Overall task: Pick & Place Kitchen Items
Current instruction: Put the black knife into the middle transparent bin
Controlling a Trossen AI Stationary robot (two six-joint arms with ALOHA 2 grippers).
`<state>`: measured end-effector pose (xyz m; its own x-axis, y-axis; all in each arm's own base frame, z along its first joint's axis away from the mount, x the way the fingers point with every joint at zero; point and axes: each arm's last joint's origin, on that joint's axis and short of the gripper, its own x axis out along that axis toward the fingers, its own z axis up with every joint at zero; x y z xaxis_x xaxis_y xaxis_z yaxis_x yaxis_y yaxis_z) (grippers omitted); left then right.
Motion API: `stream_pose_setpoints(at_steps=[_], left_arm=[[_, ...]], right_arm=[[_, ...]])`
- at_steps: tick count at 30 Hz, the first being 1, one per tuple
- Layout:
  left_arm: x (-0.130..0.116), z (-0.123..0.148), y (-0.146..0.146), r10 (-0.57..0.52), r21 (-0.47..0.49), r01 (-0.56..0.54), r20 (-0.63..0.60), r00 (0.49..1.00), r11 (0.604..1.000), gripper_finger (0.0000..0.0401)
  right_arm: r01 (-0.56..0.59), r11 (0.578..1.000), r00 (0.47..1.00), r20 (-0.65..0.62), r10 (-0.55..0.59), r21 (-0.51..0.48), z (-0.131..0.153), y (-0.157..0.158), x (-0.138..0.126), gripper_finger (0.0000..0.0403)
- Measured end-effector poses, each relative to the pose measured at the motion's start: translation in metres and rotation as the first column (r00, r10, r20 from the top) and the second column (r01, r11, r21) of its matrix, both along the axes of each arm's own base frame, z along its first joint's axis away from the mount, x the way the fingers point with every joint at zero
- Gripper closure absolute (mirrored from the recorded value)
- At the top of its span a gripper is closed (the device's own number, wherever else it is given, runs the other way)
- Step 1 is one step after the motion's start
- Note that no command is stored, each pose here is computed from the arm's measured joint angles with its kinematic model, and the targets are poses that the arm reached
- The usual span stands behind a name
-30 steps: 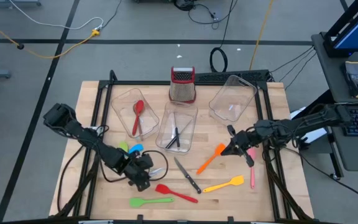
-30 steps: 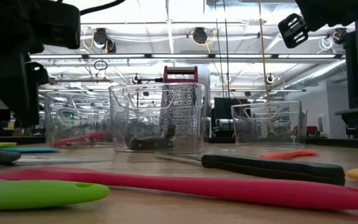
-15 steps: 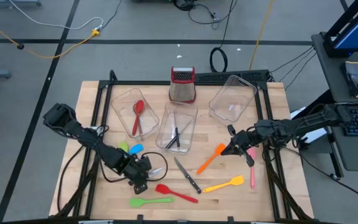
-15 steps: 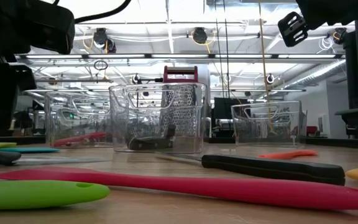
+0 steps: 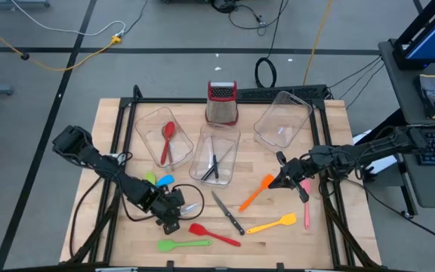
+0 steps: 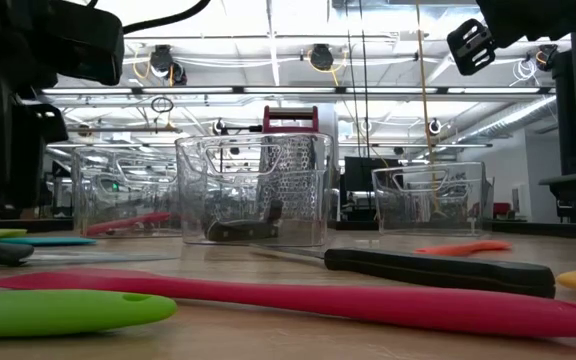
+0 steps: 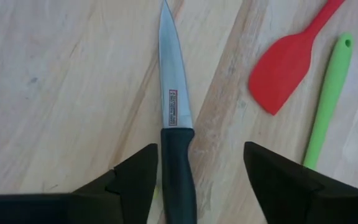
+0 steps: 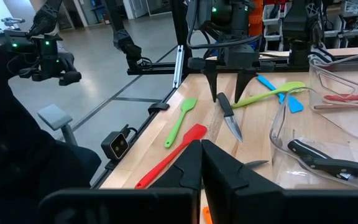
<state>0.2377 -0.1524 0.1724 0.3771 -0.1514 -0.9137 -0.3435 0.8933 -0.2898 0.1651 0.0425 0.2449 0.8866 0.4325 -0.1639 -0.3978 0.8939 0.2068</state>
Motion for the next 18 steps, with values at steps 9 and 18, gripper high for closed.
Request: stream_pose_setpoints(at_steps=[9,18], left_arm=[[0.0,-0.009,-0.003,-0.012,0.017,0.013,-0.024,1.0,1.0,0.0088],[0.003,-0.047,-0.01,-0.035,0.074,0.048,-0.175,0.984,0.996,0.0084]], right_arm=[[0.0,1.0,1.0,0.0,0.0,0.0,0.0,0.0,0.0,0.0399],[0.001,1.0,0.999,0.037,-0.001,0.008,0.004,0.0,0.001,0.0399]])
